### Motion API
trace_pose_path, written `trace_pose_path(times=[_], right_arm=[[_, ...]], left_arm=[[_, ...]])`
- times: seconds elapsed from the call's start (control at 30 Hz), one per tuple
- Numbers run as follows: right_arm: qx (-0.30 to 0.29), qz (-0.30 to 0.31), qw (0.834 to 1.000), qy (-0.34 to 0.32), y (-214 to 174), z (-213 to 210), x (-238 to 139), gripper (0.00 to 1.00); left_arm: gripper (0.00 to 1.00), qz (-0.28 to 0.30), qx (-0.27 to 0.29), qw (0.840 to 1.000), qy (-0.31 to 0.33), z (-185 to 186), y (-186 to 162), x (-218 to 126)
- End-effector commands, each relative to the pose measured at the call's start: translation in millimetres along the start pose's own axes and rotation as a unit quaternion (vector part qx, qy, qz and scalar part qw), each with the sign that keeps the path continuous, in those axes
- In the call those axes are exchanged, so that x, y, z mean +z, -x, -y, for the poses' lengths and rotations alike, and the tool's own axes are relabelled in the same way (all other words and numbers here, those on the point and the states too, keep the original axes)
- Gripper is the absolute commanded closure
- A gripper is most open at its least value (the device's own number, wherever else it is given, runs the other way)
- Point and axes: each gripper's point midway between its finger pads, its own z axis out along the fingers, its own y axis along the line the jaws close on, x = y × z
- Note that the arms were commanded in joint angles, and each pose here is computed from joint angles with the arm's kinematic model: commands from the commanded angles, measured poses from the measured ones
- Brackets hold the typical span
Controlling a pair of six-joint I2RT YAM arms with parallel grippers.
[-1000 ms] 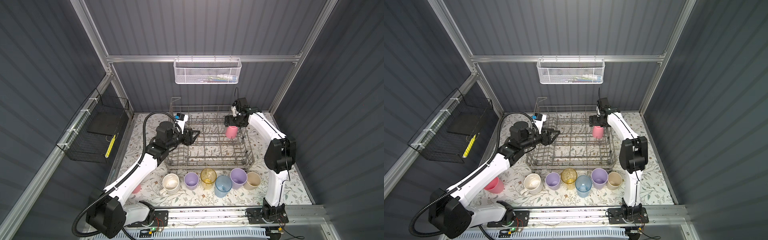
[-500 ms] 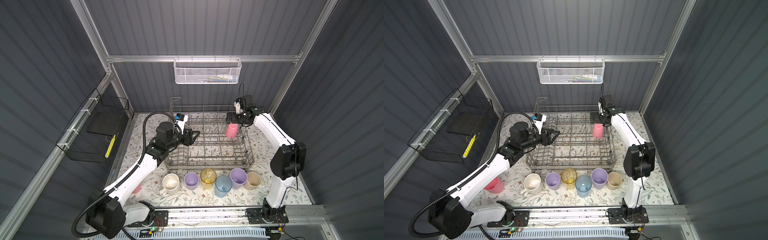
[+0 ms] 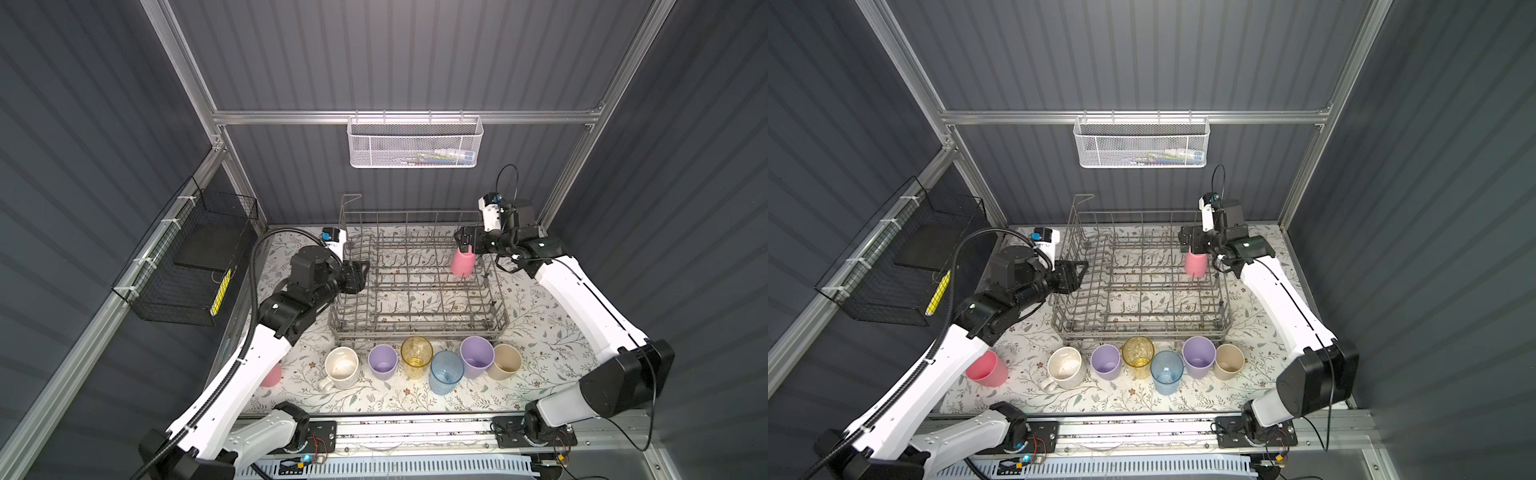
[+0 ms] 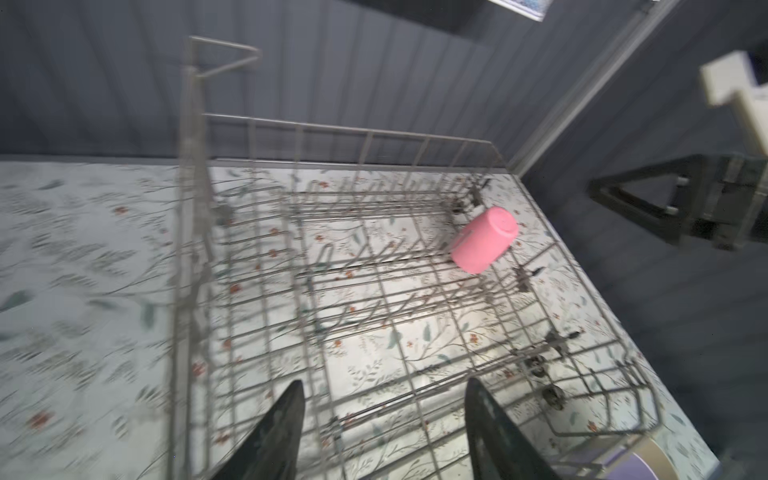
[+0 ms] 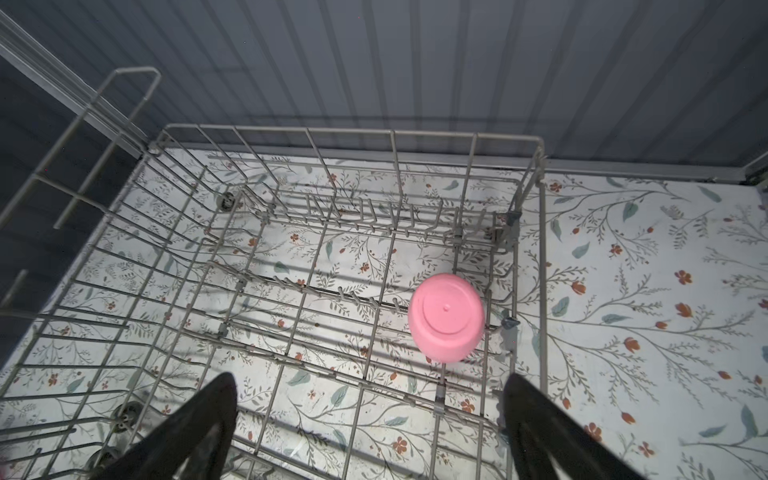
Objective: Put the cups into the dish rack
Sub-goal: 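Lower the pink cup onto the rack tines and open the right gripper, then lower the left gripper to the second pink cup and grasp it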
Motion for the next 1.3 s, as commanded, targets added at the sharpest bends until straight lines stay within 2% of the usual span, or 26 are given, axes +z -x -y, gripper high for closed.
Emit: trace_pose_path(times=[0.0, 0.1, 0.17, 0.3, 0.4, 0.57, 0.77, 1.27], right_arm=[[-0.005, 0.032, 0.999, 0.03, 8, -11, -11, 0.01], [-0.01, 0.052, 0.997, 0.049, 10, -18, -23, 0.01], [-0.014, 0.075, 0.995, 0.064, 15, -23, -29, 0.01], [-0.012, 0.086, 0.992, 0.096, 9, -34, -33, 0.01], [-0.005, 0.081, 0.99, 0.114, 0, -38, -29, 0.01], [0.01, 0.062, 0.988, 0.138, -21, -43, -17, 0.01], [0.018, 0.038, 0.985, 0.17, -41, -51, -7, 0.01], [0.03, 0.012, 0.981, 0.191, -57, -56, 6, 0.01]], left_arm=[[0.38, -0.054, -0.024, 0.974, 0.219, -80, -30, -42], [0.26, -0.065, -0.043, 0.956, 0.281, -103, -47, -61], [0.23, -0.066, -0.062, 0.948, 0.306, -114, -57, -68], [0.23, -0.099, -0.096, 0.93, 0.342, -136, -88, -77], [0.3, -0.117, -0.136, 0.913, 0.368, -159, -112, -78], [0.3, -0.147, -0.19, 0.895, 0.377, -174, -145, -71], [0.29, -0.143, -0.24, 0.879, 0.386, -183, -153, -70], [0.21, -0.183, -0.262, 0.828, 0.461, -203, -182, -102]])
